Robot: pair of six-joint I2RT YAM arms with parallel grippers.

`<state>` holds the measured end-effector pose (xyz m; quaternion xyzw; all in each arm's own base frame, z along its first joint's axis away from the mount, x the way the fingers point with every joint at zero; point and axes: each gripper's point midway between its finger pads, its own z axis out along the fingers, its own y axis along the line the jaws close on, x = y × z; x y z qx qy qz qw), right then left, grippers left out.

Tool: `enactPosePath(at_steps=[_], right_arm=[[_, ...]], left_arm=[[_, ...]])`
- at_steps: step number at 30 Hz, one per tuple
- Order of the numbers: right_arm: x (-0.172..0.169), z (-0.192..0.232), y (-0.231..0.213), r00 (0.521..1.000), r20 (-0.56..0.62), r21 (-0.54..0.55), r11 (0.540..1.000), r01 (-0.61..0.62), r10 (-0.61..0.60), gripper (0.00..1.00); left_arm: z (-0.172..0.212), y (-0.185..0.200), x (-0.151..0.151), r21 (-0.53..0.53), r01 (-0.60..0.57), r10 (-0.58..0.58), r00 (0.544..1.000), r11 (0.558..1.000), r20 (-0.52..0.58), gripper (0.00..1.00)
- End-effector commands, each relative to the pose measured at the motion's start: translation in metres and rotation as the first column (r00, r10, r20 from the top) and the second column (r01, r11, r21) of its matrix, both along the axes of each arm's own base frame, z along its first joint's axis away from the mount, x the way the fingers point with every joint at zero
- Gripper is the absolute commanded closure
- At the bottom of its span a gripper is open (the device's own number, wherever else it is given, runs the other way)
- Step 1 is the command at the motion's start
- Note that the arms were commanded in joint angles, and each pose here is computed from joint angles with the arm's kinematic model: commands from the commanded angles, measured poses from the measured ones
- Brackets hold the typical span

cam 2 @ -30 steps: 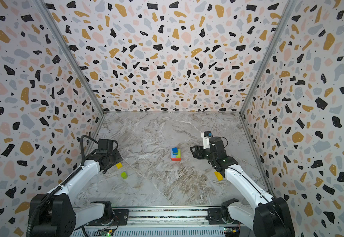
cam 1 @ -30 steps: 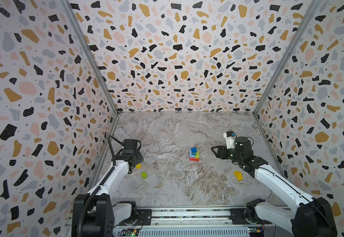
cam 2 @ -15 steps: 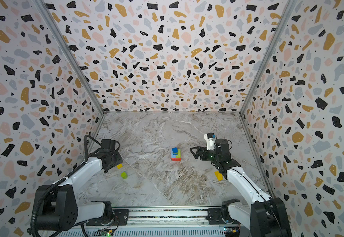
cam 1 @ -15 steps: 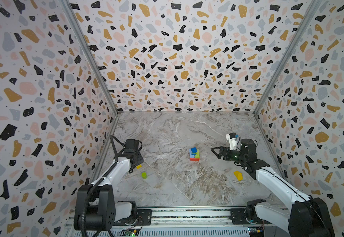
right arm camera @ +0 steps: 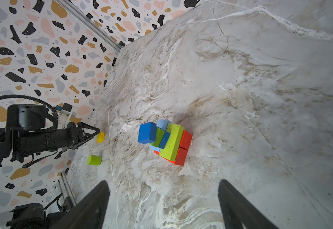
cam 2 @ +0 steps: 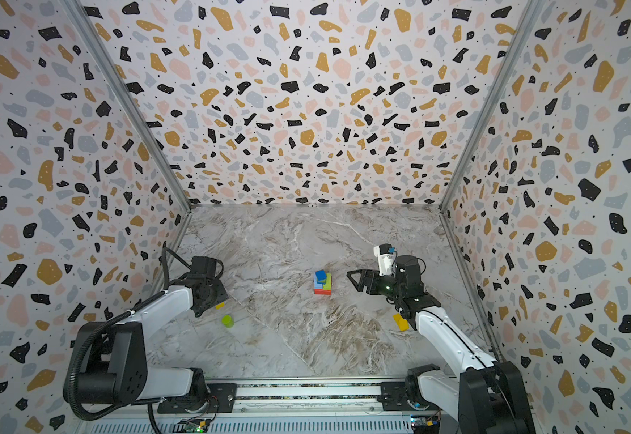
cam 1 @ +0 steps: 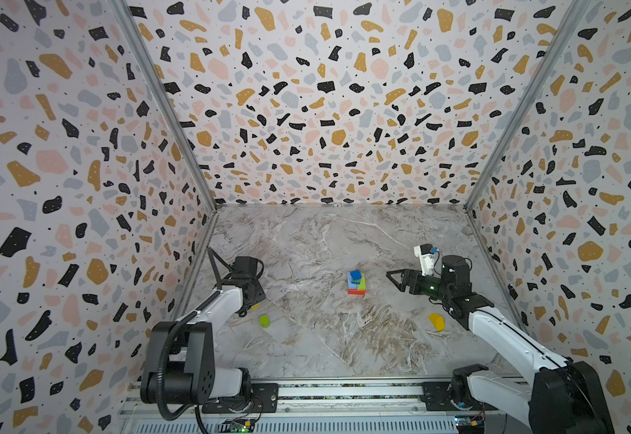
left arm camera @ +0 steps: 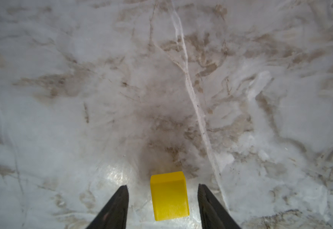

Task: Build the wood block tower
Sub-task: 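Lower the left gripper onto the yellow cube and close on it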

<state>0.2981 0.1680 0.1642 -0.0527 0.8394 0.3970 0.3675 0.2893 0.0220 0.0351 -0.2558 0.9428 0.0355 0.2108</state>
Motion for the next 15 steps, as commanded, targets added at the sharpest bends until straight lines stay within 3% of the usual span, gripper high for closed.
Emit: enactPosePath(at_steps=[1, 15], right_arm=[[0.000, 0.004, 0.001, 1.000, 0.016, 0.012, 1.000, -0.005, 0.005, 0.13], [0.000, 0.001, 0.000, 1.000, 0.013, 0.011, 1.000, -0.004, 0.003, 0.13]], left_arm=[[-0.005, 0.001, 0.002, 0.020, 0.011, -0.011, 1.000, 1.000, 0.003, 0.43], [-0.015, 0.003, 0.004, 0.043, 0.014, -0.013, 0.999, 0.999, -0.036, 0.49]])
